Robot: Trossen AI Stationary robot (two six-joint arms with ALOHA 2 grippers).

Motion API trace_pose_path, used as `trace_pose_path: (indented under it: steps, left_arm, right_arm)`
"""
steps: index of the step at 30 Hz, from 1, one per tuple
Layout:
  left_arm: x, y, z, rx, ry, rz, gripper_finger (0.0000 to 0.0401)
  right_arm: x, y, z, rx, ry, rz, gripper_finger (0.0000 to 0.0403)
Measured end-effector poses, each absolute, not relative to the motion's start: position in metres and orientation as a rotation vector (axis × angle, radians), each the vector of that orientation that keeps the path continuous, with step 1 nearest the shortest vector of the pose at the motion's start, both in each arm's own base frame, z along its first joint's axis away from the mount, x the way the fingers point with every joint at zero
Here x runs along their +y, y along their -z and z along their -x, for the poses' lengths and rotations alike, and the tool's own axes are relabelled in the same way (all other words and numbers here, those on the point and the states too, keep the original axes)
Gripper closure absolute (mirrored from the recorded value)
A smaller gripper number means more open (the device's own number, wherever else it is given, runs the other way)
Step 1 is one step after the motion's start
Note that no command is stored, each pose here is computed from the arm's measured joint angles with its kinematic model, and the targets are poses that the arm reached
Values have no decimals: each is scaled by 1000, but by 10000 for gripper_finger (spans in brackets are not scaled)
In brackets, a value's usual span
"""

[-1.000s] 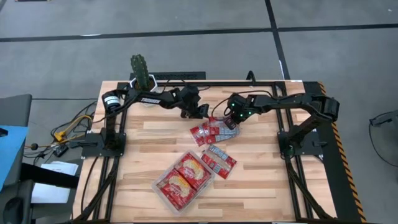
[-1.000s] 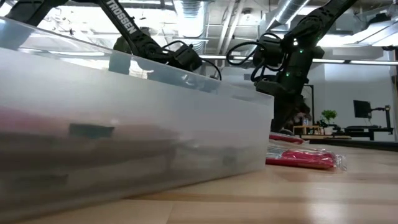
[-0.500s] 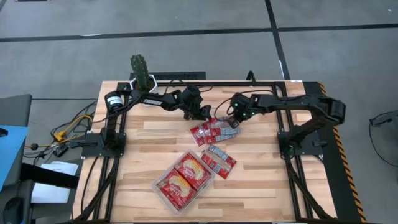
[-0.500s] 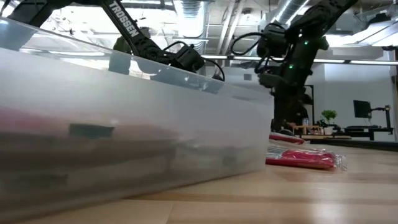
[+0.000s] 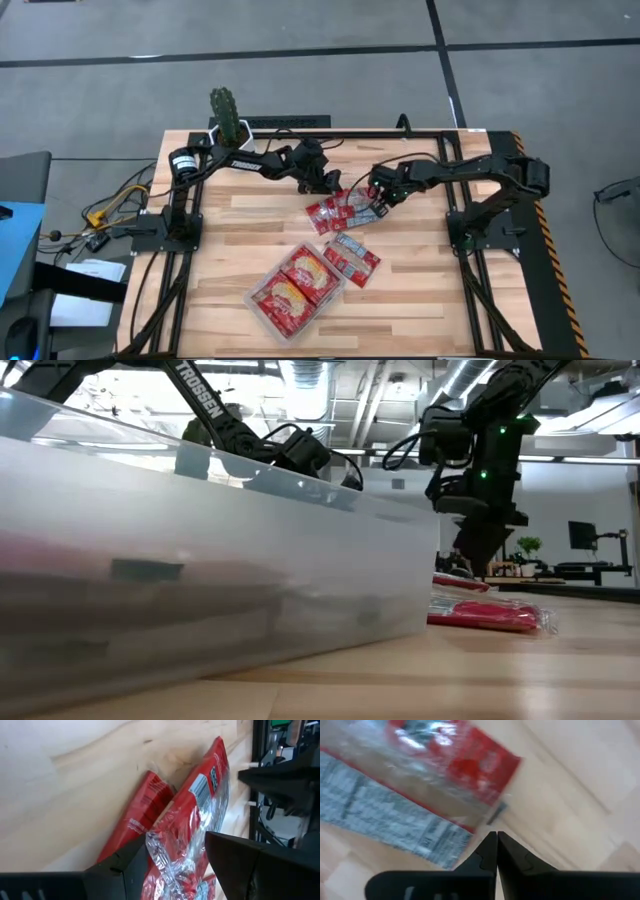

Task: Sort popcorn bags into baskets
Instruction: Put the red popcorn bag into the transparent bin

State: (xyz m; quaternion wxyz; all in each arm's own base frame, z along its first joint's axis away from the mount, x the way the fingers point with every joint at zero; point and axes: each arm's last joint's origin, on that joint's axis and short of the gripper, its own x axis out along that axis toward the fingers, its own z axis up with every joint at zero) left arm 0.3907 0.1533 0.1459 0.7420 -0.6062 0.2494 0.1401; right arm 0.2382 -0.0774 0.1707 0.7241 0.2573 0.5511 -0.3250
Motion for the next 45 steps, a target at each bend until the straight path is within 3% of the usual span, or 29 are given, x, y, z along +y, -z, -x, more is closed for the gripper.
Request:
trace_pose_path:
  steps: [8, 18, 22, 26, 30, 36, 45]
  left_arm:
    - [150, -146, -392, 548, -310, 1317, 218]
    - [149, -146, -392, 558, -294, 1323, 227]
    - [148, -146, -392, 566, -276, 1327, 262]
    - [148, -146, -392, 571, -258, 1325, 330]
    - [148, -147, -392, 575, -226, 1309, 389]
    - [148, -158, -389, 602, -122, 1336, 395]
    - [126, -224, -370, 638, 207, 1238, 399]
  right_arm:
    - [-75, -154, -262, 1168, 631, -570, 387]
    - [-78, -156, -270, 1102, 607, -562, 368]
    - [-78, -157, -271, 1091, 604, -562, 379]
    - [-78, -158, -271, 1089, 605, -562, 386]
    - [-82, -173, -264, 1046, 598, -546, 380]
    - [-91, -213, -235, 952, 632, -553, 369]
    - [-96, -260, -191, 790, 705, -486, 386]
